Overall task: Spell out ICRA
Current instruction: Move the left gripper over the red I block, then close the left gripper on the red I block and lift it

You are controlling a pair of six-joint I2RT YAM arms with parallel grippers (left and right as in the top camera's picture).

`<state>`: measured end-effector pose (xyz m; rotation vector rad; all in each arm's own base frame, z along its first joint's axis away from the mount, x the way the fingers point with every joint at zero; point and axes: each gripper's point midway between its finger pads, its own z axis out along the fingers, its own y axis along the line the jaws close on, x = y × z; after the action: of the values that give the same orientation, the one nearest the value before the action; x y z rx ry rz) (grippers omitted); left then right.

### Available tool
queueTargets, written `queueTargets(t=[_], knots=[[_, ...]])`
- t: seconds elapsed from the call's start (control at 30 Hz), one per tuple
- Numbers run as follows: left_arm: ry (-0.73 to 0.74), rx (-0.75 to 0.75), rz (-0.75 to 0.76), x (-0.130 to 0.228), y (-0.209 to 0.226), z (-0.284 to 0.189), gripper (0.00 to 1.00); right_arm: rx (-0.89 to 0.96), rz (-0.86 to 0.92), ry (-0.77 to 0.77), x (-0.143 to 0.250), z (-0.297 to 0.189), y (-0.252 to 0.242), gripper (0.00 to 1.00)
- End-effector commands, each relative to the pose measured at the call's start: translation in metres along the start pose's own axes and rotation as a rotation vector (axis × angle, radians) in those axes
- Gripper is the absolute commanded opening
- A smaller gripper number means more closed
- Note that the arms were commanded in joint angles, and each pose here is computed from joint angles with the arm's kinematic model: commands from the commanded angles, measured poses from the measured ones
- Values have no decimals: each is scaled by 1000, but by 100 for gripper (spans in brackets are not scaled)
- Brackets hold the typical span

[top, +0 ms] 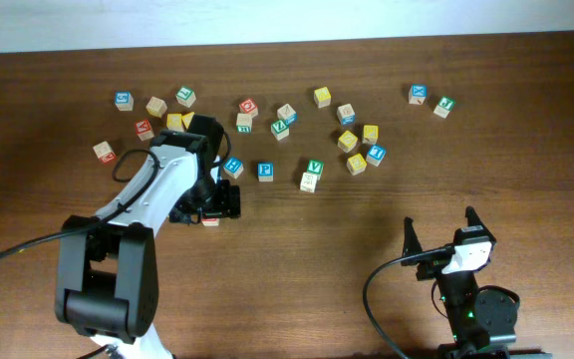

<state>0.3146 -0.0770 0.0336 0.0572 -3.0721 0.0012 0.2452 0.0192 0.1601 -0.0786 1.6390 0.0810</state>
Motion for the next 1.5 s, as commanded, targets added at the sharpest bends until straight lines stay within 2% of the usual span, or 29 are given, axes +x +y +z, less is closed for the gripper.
queueTargets(t=[0.0, 0.2, 0.33, 0.43, 0.5, 0.53, 0.57, 0.63, 0.7, 0.8, 0.87, 1.07, 1.27, 1.47], knots=[[-9, -32, -12, -1, 6, 3, 89, 12, -3, 1, 3, 0, -3, 98], [-28, -27, -11, -9, 5, 9, 88, 12, -3, 2, 3, 0, -3, 98], [-20, -28, -10, -11, 4, 18, 77, 12, -3, 1, 3, 0, -3, 98], [38, -45, -11, -4, 6, 38, 75, 12, -3, 1, 3, 0, -3, 98], [31, -44, -10, -8, 5, 43, 67, 12, -3, 1, 3, 0, -3, 98], [15, -39, -11, -12, 4, 43, 57, 12, -3, 1, 3, 0, -3, 98], [10, -37, -11, -13, 4, 43, 52, 12, -3, 2, 3, 0, -3, 98], [11, -37, -11, -13, 4, 43, 50, 12, -3, 2, 3, 0, -3, 98], [11, -37, -11, -13, 4, 43, 41, 12, -3, 2, 3, 0, -3, 98], [29, -43, -11, -9, 5, 43, 44, 12, -3, 1, 3, 0, -3, 98], [24, -41, -11, -10, 5, 43, 34, 12, -3, 1, 3, 0, -3, 98], [27, -37, -12, -9, 4, 43, 31, 12, -3, 2, 3, 0, -3, 98], [42, 11, -13, -6, -4, 42, 17, 12, -3, 1, 3, 0, -3, 98], [134, 86, -15, 7, -20, 16, 18, 12, -3, 1, 3, 0, -3, 98]])
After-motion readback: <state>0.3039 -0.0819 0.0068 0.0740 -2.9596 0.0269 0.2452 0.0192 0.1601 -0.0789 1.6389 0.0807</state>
